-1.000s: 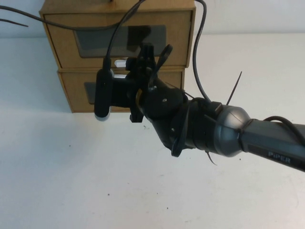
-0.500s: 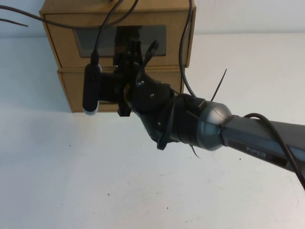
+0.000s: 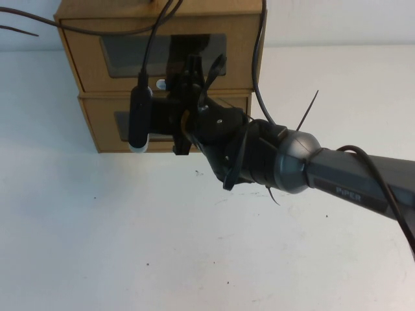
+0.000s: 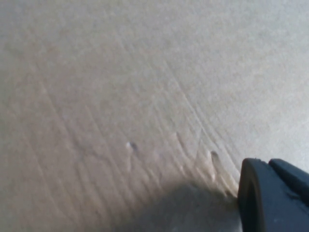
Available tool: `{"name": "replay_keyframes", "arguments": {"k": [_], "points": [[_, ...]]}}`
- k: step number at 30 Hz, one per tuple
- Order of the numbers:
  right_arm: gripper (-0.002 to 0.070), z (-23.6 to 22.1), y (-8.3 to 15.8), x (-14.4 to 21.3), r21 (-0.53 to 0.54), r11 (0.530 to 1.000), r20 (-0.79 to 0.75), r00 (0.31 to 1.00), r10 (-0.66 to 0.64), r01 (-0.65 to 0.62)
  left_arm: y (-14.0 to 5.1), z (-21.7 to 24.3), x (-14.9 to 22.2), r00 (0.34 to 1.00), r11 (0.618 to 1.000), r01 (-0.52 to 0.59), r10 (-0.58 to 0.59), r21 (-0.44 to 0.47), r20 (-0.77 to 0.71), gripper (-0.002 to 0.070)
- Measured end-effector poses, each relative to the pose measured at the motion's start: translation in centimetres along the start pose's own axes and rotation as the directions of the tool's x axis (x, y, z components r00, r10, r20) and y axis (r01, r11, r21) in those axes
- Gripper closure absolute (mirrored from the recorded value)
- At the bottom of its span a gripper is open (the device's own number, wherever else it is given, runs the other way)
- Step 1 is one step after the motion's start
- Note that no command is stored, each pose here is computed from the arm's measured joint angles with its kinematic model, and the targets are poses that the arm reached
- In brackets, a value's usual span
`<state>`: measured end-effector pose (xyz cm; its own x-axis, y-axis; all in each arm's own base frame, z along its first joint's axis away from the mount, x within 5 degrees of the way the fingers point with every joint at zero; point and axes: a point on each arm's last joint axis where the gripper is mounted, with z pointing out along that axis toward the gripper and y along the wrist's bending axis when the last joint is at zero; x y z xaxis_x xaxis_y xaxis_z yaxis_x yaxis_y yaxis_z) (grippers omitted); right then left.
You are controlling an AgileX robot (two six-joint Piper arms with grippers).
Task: Open the shoe box
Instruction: 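Pull the top drawer of the cardboard box fully open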
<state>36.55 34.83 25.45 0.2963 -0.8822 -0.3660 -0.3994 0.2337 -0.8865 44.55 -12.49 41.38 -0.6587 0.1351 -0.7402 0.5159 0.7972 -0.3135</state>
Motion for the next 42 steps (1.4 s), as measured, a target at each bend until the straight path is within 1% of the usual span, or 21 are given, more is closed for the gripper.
{"name": "replay_keyframes", "arguments": {"k": [8, 9, 14, 23, 42], "points": [[0.0377, 0.51, -0.63, -0.09, 0.018, 1.000, 0.008, 1.000, 0.009, -0.010, 0.00, 0.00, 0.00, 1.000, 1.000, 0.000, 0.000, 0.000, 0.000, 0.0680], [0.0384, 0.57, -0.53, -0.06, 0.017, 1.000, 0.008, 1.000, 0.007, -0.007, 0.00, 0.00, 0.00, 1.000, 1.000, 0.000, 0.000, 0.000, 0.000, 0.0680], [0.0473, 0.71, -0.55, -0.09, 0.023, 1.000, 0.006, 1.000, -0.012, 0.012, 0.00, 0.00, 0.00, 1.000, 1.000, 0.000, 0.000, 0.000, 0.000, 0.0680], [0.0533, 0.79, -0.59, 0.01, 0.030, 0.999, 0.000, 0.999, -0.037, 0.037, 0.00, 0.00, 0.00, 1.000, 1.000, 0.000, 0.000, 0.000, 0.000, 0.0680], [0.0555, 0.78, -0.58, 0.15, 0.022, 0.998, -0.019, 0.998, -0.062, 0.063, 0.00, 0.00, 0.00, 1.000, 1.000, -0.002, 0.002, 0.000, 0.000, 0.0680]]}}
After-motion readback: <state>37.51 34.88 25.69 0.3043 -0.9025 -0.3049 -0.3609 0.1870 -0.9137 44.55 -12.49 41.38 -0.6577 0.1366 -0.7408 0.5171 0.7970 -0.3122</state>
